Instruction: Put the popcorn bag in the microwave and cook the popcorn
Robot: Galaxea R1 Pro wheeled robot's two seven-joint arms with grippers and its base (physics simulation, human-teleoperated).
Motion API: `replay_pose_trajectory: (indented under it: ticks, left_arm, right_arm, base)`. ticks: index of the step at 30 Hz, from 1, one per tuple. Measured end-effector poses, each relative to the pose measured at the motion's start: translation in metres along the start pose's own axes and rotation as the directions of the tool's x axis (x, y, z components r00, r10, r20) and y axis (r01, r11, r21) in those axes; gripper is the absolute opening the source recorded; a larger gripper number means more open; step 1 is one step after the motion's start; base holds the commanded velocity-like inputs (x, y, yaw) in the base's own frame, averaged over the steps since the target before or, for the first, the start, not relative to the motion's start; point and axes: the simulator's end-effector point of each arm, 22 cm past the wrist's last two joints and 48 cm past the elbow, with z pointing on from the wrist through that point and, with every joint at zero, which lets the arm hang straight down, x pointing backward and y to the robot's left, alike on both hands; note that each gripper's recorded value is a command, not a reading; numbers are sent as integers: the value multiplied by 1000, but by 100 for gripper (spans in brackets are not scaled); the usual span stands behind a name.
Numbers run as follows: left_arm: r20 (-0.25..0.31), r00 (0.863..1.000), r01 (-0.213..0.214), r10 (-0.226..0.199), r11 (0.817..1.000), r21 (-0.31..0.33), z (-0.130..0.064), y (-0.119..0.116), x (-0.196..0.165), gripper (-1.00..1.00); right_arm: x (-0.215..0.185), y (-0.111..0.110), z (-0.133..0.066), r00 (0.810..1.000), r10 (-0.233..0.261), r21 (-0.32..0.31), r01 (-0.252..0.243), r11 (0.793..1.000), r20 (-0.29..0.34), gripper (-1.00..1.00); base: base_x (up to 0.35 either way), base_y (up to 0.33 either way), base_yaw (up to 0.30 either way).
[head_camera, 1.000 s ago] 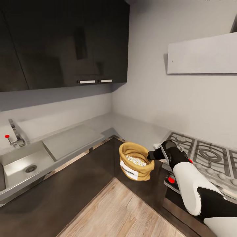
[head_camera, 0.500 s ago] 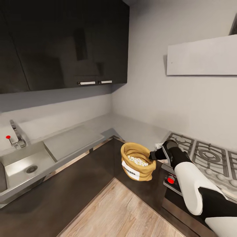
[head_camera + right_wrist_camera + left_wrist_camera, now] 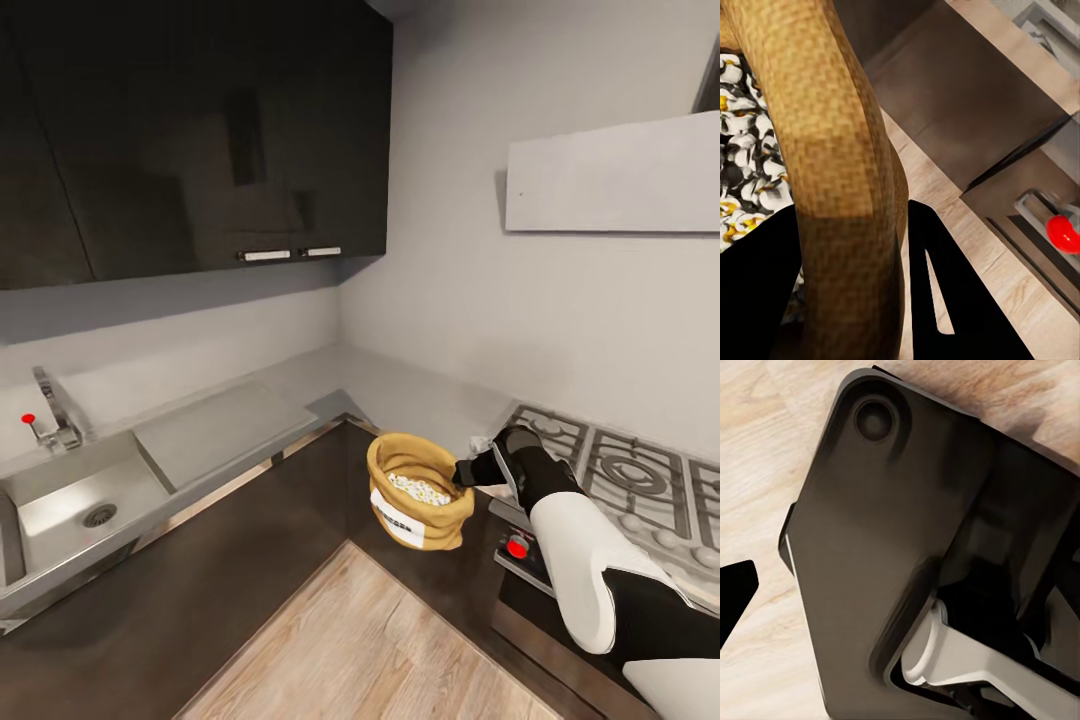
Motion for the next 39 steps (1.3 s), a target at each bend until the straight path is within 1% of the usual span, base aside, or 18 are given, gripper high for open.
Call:
replay_pose_trajectory:
  ticks: [7, 18, 19, 22, 24, 26, 31, 39]
  left_arm:
    - [2, 1000, 1, -1, 1000, -2, -5, 1, 2, 100]
    - [3, 1000, 1, -1, 1000, -2, -5, 1, 2, 100]
    - [4, 1000, 1, -1, 1000, -2, -5, 1, 1, 100]
    - [59, 998, 3, -3, 1000, -1, -5, 1, -11, 100]
    - [73, 997, 3, -2, 1000, -3, -5, 2, -14, 100]
    - [73, 997, 2, -2, 1000, -4, -5, 4, -13, 100]
    - [69, 997, 21, -20, 1000, -7, -5, 5, -12, 100]
    - [68, 997, 22, -22, 1000, -6, -5, 4, -11, 100]
  right_arm:
    - [0, -4, -6, 1000, 2, 6, -2, 1000, 0, -100]
    - [1, -4, -5, 1000, -1, 9, 1, 1000, -3, -100]
    - [2, -6, -5, 1000, -7, 16, 7, 1000, -5, -100]
    - [3, -7, -5, 1000, -11, 21, 11, 1000, -10, -100]
    - [3, -7, -5, 1000, -11, 21, 12, 1000, -10, -100]
    - [8, -6, -2, 1000, -12, 19, 12, 1000, -24, -100]
    - [12, -5, 1, 999, -14, 18, 15, 1000, -36, -100]
    - [13, -5, 1, 999, -14, 18, 15, 1000, -38, -100]
  base:
    - [0, 0, 0]
    - [0, 0, 0]
    - [0, 0, 0]
    - [0, 0, 0]
    - [0, 0, 0]
    - [-3, 0, 0]
    - [-227, 73, 0]
    - [-308, 126, 0]
